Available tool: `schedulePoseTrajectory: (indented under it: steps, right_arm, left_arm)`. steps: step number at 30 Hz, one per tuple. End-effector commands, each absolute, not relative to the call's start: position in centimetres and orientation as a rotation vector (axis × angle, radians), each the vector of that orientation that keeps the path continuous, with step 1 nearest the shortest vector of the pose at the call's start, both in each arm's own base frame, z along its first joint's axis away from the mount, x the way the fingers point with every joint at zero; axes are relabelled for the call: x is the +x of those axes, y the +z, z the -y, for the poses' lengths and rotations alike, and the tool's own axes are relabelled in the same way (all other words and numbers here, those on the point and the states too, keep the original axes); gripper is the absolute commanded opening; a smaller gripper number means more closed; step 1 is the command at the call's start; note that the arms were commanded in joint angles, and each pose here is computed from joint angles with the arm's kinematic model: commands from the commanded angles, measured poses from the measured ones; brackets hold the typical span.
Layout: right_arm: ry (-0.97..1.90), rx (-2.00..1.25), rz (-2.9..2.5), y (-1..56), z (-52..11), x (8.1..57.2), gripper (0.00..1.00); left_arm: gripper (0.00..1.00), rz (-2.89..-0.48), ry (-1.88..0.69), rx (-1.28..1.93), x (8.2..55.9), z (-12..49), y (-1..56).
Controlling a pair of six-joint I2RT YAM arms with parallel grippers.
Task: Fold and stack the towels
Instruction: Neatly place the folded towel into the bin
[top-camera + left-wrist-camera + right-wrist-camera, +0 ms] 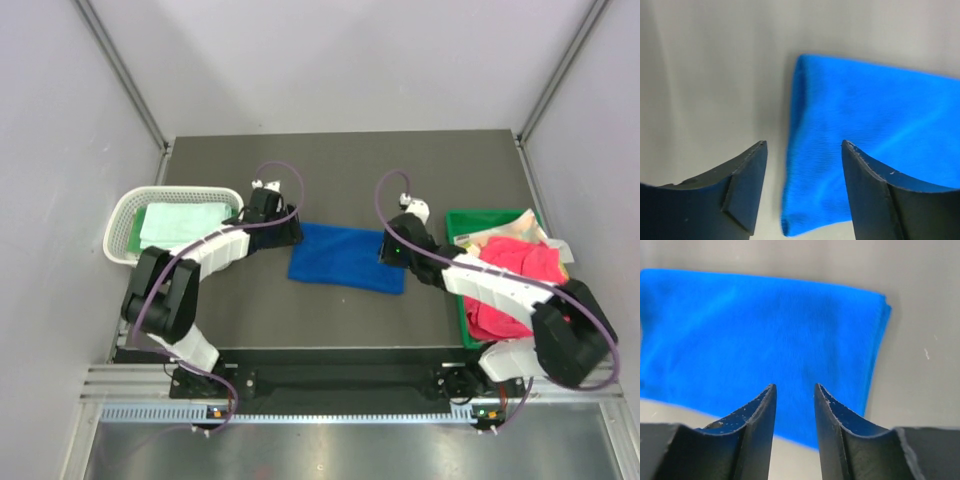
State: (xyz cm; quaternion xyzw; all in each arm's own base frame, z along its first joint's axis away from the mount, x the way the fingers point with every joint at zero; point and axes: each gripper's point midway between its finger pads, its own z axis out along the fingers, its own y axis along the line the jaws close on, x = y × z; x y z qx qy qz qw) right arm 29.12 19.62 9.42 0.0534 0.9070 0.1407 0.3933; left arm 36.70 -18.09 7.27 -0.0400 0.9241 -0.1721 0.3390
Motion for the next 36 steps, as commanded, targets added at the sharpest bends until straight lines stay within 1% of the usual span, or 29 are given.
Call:
schedulePoseTrajectory:
  steps: [1, 2, 3, 5, 7, 8, 11, 17, 22, 27, 30, 32, 33, 34, 36]
  right_arm:
    - [0.215, 0.084, -2.309, 8.1, -19.2, 31.6, 0.37]
    - [0.200, 0.092, -2.311, 7.9, -19.2, 32.3, 0.37]
    - [0.154, 0.085, -2.359, 5.9, -18.8, 32.4, 0.37]
    - [0.118, 0.108, -2.397, 4.1, -17.8, 32.7, 0.36]
    - [0.129, 0.136, -2.425, 2.6, -17.2, 32.5, 0.36]
    - [0.108, 0.168, -2.452, 1.5, -16.0, 32.2, 0.35]
    - [0.100, 0.225, -2.471, 0.5, -14.2, 31.6, 0.31]
    - [0.156, 0.242, -2.478, 0.4, -14.0, 31.3, 0.28]
    - [0.193, 0.232, -2.464, 1.1, -14.5, 31.6, 0.28]
    - [0.231, 0.227, -2.442, 2.0, -15.0, 32.0, 0.28]
    - [0.263, 0.207, -2.440, 2.3, -15.6, 32.1, 0.28]
    - [0.277, 0.203, -2.438, 2.4, -15.8, 32.1, 0.28]
    - [0.290, 0.195, -2.438, 2.4, -15.9, 32.1, 0.28]
    - [0.297, 0.193, -2.435, 2.5, -16.0, 32.1, 0.28]
    - [0.333, 0.180, -2.432, 2.9, -16.5, 32.1, 0.28]
  left_arm:
    - [0.66, -2.505, -0.567, -0.050, 36.4, 19.0, 5.6]
    - [0.66, -2.522, -0.576, -0.045, 36.3, 19.0, 5.2]
    - [0.67, -2.517, -0.598, -0.044, 36.4, 19.1, 5.2]
    - [0.68, -2.532, -0.636, -0.053, 35.9, 19.2, 4.6]
    - [0.68, -2.538, -0.651, -0.057, 35.8, 19.1, 4.4]
    - [0.68, -2.553, -0.666, -0.046, 35.4, 19.3, 4.1]
    - [0.69, -2.569, -0.706, -0.036, 34.9, 19.6, 3.7]
    - [0.69, -2.625, -0.747, -0.041, 33.5, 19.9, 2.2]
    - [0.68, -2.680, -0.655, -0.062, 32.5, 19.8, 0.0]
    - [0.66, -2.704, -0.587, -0.054, 31.9, 21.2, -1.3]
    - [0.61, -2.709, -0.577, -0.068, 31.7, 21.8, -1.7]
    - [0.50, -2.707, -0.570, -0.084, 31.8, 21.9, -1.8]
    - [0.43, -2.704, -0.576, -0.081, 31.9, 22.1, -1.7]
    - [0.27, -2.701, -0.571, -0.087, 31.8, 22.1, -1.6]
    - [0.11, -2.688, -0.555, -0.090, 32.1, 22.0, -0.9]
